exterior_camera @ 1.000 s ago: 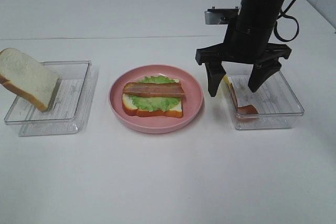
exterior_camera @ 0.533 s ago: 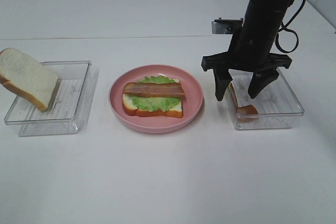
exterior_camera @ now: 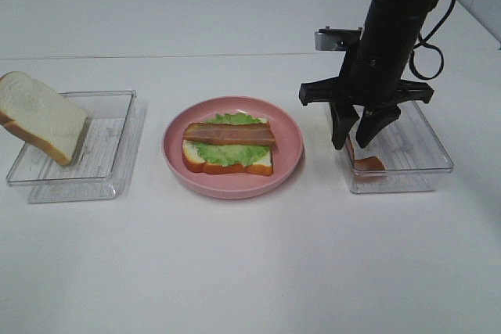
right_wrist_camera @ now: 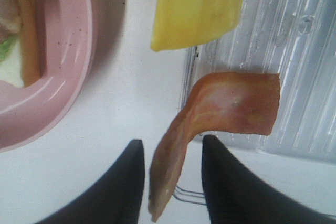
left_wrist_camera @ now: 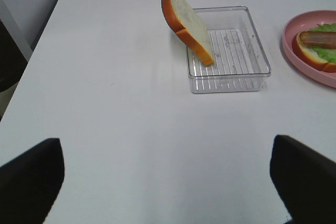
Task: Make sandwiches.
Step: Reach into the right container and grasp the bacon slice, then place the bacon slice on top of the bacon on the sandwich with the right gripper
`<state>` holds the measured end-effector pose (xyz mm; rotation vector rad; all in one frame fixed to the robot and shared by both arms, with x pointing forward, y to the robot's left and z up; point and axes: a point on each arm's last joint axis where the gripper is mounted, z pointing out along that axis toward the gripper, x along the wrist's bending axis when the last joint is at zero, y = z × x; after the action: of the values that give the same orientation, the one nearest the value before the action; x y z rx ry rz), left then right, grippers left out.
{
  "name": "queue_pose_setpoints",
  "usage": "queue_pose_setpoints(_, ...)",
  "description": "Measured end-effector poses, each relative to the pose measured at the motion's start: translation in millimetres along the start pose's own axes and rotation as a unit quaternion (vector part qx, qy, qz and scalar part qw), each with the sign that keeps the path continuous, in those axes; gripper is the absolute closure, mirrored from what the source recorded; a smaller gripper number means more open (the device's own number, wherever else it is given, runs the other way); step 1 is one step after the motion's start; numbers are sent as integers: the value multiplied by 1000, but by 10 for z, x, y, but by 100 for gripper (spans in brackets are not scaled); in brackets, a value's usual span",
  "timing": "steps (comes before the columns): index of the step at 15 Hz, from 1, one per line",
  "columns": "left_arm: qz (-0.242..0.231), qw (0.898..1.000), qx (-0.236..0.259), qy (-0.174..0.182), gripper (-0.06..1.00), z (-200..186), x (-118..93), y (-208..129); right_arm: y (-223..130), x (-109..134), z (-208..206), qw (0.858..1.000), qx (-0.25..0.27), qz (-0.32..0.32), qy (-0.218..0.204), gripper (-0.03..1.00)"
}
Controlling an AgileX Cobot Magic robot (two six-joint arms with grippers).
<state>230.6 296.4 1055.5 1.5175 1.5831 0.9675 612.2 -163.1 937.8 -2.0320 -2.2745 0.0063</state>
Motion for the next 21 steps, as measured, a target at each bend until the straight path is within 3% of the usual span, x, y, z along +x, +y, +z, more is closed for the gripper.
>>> queue_pose_setpoints(1, 0, 1000, 0, 0, -4, 0, 0, 0, 0, 0, 0, 1000, 0, 0, 0, 62)
queue_pose_setpoints(2, 0, 1000, 0, 0, -4, 0, 0, 0, 0, 0, 0, 1000, 0, 0, 0, 73)
queue_pose_setpoints(3, 0, 1000, 0, 0, -4, 0, 0, 0, 0, 0, 0, 1000, 0, 0, 0, 73)
queue_pose_setpoints(4, 0, 1000, 0, 0, -4, 0, 0, 0, 0, 1, 0, 1000, 0, 0, 0, 88)
queue_pose_setpoints(5, 0, 1000, 0, 0, -4, 0, 0, 0, -1, 1, 0, 1000, 1, 0, 0, 95)
queue_pose_setpoints(16, 0, 1000, 0, 0, -4, 0, 0, 0, -43, 12, -161, 1000, -13, 1, 8, 95)
queue_pose_setpoints(19, 0, 1000, 0, 0, -4, 0, 0, 0, -286, 100, -814, 995, -67, 7, 70, 95)
queue_pose_setpoints(21, 0, 1000, 0, 0, -4, 0, 0, 0, -384, 241, -1089, 983, -94, 0, 157, 95)
